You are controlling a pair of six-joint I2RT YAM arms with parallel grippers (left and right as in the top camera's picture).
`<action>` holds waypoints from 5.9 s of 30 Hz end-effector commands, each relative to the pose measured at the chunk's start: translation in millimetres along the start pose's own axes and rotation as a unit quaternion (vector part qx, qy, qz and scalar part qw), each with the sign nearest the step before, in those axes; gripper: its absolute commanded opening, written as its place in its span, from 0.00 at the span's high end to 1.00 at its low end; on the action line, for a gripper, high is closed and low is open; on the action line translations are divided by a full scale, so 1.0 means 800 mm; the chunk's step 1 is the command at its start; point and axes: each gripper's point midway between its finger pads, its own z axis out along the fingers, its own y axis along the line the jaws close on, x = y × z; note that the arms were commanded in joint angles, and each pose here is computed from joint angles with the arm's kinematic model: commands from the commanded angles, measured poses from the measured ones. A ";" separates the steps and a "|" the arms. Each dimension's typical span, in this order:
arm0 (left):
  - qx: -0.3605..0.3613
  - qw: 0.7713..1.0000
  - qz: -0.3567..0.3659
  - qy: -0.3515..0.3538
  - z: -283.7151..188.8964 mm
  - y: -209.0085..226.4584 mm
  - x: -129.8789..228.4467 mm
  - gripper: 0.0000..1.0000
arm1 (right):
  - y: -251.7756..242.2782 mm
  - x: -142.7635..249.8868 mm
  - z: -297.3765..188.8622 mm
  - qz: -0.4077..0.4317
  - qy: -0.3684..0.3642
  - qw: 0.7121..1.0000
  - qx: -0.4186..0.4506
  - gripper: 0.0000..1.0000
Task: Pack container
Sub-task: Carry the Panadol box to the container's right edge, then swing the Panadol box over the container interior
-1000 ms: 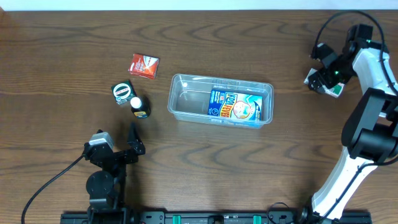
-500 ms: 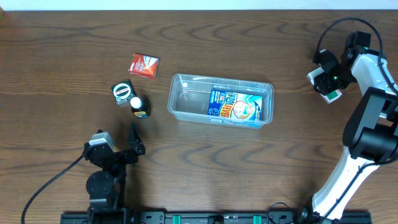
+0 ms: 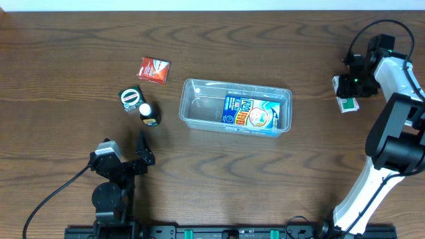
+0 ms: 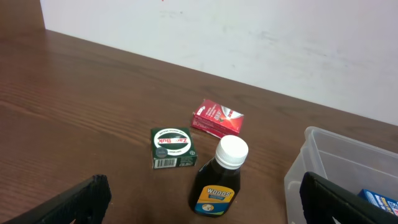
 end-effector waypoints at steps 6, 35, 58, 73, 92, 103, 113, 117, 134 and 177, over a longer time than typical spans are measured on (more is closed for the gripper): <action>-0.014 1.000 0.004 0.022 0.003 0.010 0.023 0.02 | 0.028 -0.038 -0.103 -0.011 -0.082 0.997 0.000 0.61; -0.014 1.000 0.004 0.022 0.003 0.010 0.023 0.02 | 0.335 -0.027 -0.243 -0.471 -0.220 0.852 -0.060 0.51; -0.014 1.000 0.004 0.022 0.003 0.010 0.023 0.02 | 0.201 -0.038 -0.095 -0.001 -0.055 0.997 -0.061 0.16; -0.014 1.000 0.004 0.022 0.003 0.010 0.023 0.02 | 0.176 -0.017 -0.034 0.295 -0.003 0.955 0.032 0.11; -0.014 1.000 0.004 0.022 0.003 0.010 0.023 0.02 | 0.223 -0.021 -0.022 0.449 -0.048 0.891 0.041 0.15; -0.014 1.000 0.004 0.022 0.003 0.010 0.023 0.02 | 0.232 0.004 0.011 0.450 -0.020 0.892 0.024 0.16; -0.014 1.000 0.004 0.022 0.003 0.010 0.023 0.02 | 0.222 0.014 0.021 0.461 -0.004 0.887 0.020 0.15; -0.014 1.000 0.004 0.022 0.003 0.010 0.023 0.02 | 0.221 0.011 0.019 0.467 0.001 0.884 0.006 0.15; -0.014 1.000 0.004 0.022 0.003 0.010 0.023 0.02 | 0.220 -0.015 0.005 0.429 0.004 0.902 -0.056 0.12; -0.014 1.000 0.004 0.022 0.003 0.010 0.023 0.02 | 0.147 -0.039 -0.005 0.289 -0.036 0.953 -0.086 0.89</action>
